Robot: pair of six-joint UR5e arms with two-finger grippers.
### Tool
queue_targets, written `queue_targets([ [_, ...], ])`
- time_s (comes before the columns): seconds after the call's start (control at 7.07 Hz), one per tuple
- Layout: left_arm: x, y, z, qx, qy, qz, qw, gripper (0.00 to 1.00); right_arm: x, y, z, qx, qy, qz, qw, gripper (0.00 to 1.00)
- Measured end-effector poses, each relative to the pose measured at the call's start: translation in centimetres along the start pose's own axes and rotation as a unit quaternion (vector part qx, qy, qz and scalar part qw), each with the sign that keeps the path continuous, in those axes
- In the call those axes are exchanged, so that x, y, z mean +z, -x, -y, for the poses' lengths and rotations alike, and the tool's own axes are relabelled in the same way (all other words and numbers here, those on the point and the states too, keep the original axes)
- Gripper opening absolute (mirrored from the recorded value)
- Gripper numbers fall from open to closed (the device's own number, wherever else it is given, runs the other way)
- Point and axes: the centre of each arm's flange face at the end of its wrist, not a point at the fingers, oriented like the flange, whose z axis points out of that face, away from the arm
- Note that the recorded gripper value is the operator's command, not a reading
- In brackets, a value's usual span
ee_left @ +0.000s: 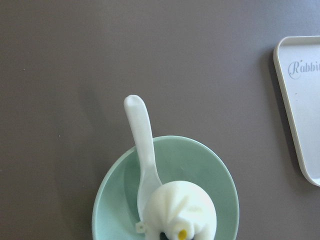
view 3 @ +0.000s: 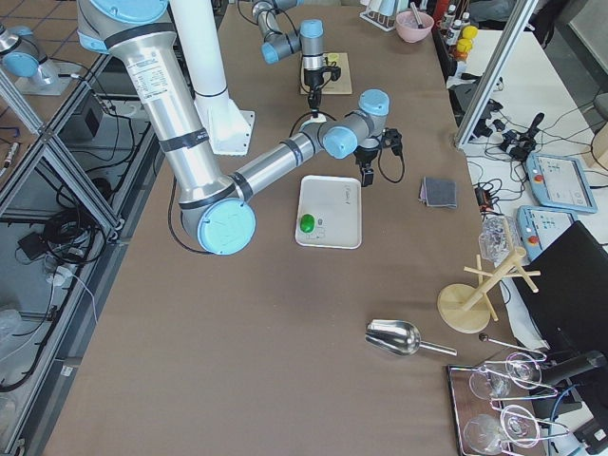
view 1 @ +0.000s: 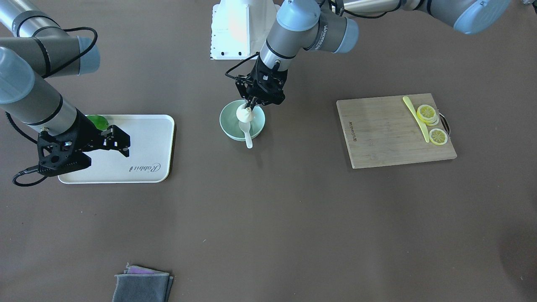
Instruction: Put spoon and bun in bowl
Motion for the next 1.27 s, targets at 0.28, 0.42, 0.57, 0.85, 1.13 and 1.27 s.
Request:
queue_targets([
  [0.28, 0.6, -0.4, 0.0, -0.009, -0.005, -0.011, 0.9999, 0.98, 0.0, 0.1, 0.0, 0.000, 0.003, 0.002, 1.0000, 1.00],
  [0.42, 0.4, -0.6, 0.0, -0.016, -0.007, -0.016, 0.9997, 0.98, 0.0, 0.1, 0.0, 0.000, 0.004, 0.002, 1.0000, 1.00],
  [0.57, -0.4, -0.6, 0.3, -0.018, -0.011, -0.018, 0.9996, 0.98, -0.2, -0.3, 0.1, 0.004, 0.005, -0.002, 1.0000, 1.00],
  [0.85, -5.4, 3.5, 3.4, -0.012, -0.032, 0.015, 0.9993, 0.98, -2.4, -2.6, 0.4, 0.006, 0.011, -0.022, 0.9997, 1.00],
  [1.13, -12.7, 13.6, 6.4, 0.078, -0.054, 0.093, 0.9911, 0.98, -4.7, -6.6, -1.0, -0.012, 0.020, -0.046, 0.9987, 1.00],
  [1.27, -16.5, 20.2, 8.1, 0.080, -0.068, 0.134, 0.9854, 0.98, -5.7, -10.3, -2.0, -0.022, 0.022, -0.057, 0.9979, 1.00],
])
